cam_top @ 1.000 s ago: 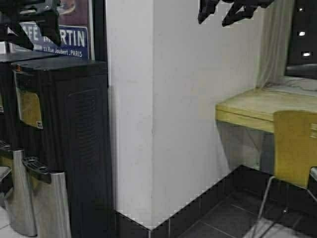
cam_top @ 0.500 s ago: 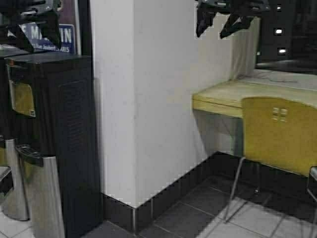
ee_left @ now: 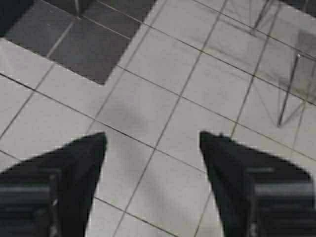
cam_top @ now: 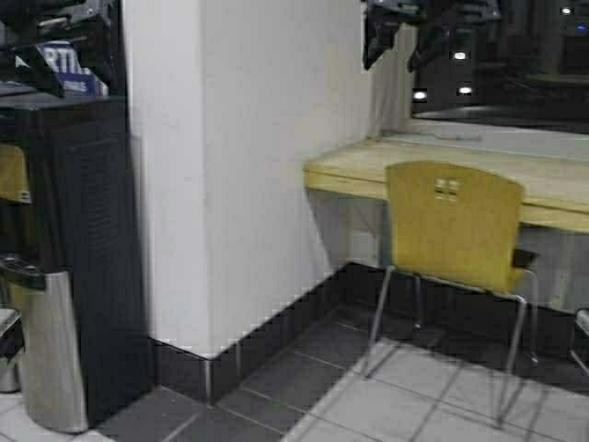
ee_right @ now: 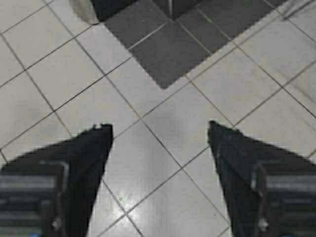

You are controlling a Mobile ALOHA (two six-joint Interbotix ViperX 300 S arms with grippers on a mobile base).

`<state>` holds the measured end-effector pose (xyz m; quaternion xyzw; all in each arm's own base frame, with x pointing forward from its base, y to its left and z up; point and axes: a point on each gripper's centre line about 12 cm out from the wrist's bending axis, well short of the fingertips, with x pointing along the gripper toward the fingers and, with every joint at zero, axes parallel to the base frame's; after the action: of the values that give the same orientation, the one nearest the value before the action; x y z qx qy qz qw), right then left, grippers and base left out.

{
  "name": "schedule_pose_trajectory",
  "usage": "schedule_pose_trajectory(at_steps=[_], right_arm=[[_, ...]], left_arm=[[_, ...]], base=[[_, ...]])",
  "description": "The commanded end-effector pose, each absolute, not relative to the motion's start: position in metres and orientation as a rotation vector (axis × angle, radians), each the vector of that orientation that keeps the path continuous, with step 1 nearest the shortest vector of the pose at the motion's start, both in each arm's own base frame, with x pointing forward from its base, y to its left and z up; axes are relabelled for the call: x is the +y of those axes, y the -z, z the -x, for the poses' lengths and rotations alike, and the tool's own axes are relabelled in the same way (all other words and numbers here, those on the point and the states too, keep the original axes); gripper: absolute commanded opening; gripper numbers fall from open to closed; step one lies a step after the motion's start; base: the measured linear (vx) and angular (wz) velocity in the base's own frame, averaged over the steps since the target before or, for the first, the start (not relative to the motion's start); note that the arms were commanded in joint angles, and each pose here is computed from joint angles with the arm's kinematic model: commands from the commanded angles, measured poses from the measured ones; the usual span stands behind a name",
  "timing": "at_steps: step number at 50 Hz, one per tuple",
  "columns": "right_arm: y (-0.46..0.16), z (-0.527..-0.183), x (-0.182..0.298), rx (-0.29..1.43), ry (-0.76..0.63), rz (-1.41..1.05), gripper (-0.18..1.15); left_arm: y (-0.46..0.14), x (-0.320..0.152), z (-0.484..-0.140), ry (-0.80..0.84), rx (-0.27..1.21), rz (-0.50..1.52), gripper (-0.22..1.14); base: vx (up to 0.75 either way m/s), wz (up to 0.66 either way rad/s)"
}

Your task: Push the chairs under the table

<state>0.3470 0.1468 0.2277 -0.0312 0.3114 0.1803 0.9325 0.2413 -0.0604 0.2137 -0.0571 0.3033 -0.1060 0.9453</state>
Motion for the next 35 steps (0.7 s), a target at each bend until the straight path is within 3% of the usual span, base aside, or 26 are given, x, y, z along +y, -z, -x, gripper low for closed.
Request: schedule_pose_trajectory(at_steps=[1,35], right_arm=[[-0.248,-0.347,0.146,0.584,-0.370,0.046,0.93],[-0.221,-0.356,0.149,0.653,-0.361,0.052,0.93]], left_arm=[[-0.219,-0.061,-0.244,0.217,0.602,0.122,0.92],[-0.213,-0.062,-0.242,0.219,0.637,0.127,0.92]], base=[[-0.26,-0.22],[-0.17,-0.36]])
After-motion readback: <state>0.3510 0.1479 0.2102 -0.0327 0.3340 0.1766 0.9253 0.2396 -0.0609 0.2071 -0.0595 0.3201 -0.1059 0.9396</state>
